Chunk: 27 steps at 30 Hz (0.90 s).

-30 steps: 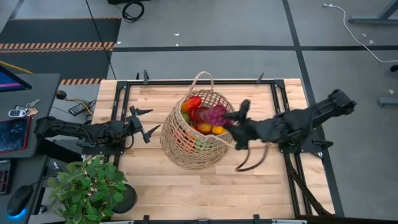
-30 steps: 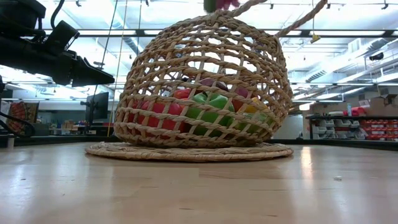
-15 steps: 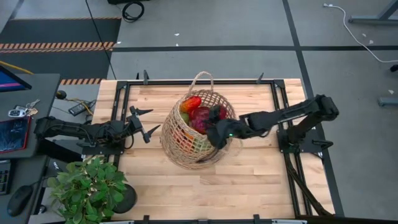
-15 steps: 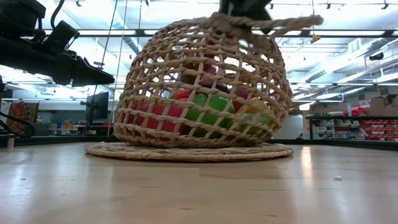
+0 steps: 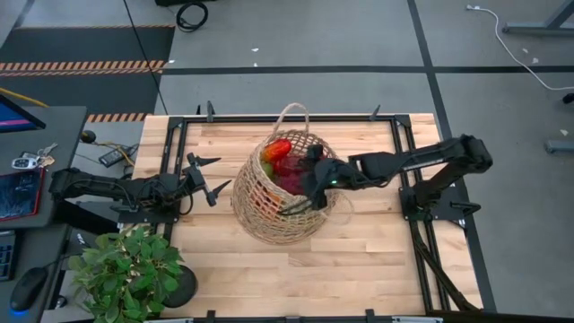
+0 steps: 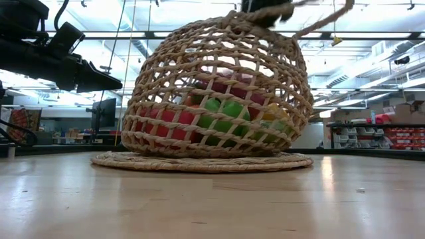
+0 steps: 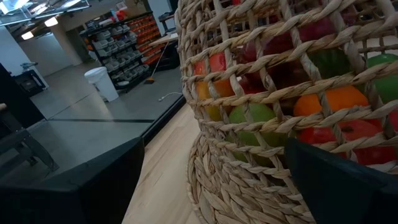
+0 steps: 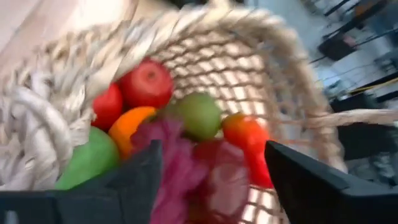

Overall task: Build produce basket
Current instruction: Put the grapes into the basket, then return to Home Position

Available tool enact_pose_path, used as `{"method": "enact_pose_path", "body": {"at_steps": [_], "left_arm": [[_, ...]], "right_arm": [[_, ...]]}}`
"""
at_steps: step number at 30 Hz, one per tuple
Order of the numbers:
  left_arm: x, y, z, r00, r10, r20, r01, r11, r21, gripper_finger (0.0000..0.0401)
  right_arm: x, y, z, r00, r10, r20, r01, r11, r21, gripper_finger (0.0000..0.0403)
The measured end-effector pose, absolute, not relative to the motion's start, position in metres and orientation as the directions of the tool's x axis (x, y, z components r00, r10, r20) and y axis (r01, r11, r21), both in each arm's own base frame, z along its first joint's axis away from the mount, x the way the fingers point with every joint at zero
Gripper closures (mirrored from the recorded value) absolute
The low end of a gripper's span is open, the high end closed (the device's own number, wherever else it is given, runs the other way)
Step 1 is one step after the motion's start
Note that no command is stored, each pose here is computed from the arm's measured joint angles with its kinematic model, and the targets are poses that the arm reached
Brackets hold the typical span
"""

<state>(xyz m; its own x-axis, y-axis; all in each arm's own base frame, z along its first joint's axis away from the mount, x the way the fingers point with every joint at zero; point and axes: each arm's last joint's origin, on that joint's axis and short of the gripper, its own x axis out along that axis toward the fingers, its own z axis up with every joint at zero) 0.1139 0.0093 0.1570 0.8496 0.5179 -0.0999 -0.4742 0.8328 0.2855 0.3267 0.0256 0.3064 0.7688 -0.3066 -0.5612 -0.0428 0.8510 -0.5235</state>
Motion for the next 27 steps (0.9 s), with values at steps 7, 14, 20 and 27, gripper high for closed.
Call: {"method": "enact_pose_path", "body": {"at_steps": [7, 14, 20, 27], "left_arm": [[0.114, 0.009, 0.157, 0.85, 0.518, -0.099, -0.474, 0.833, 0.286, 0.0007], [0.114, 0.009, 0.157, 0.849, 0.518, -0.1, -0.474, 0.833, 0.286, 0.0007], [0.114, 0.009, 0.157, 0.849, 0.518, -0.1, -0.474, 0.833, 0.286, 0.0007], [0.114, 0.009, 0.157, 0.85, 0.518, -0.1, -0.474, 0.833, 0.286, 0.0007]], "right_arm": [[0.282, 0.035, 0.357, 0.843, -0.337, -0.42, 0.108, 0.87, -0.481, 0.0076], [0.213, 0.032, 0.385, 0.833, -0.317, -0.452, 0.285, 0.948, -0.14, 0.0088], [0.164, 0.036, 0.385, 0.845, -0.2, -0.496, 0.272, 0.959, 0.077, 0.0096], [0.136, 0.053, 0.348, 0.918, -0.081, -0.388, 0.155, 0.974, 0.163, 0.0096]]}}
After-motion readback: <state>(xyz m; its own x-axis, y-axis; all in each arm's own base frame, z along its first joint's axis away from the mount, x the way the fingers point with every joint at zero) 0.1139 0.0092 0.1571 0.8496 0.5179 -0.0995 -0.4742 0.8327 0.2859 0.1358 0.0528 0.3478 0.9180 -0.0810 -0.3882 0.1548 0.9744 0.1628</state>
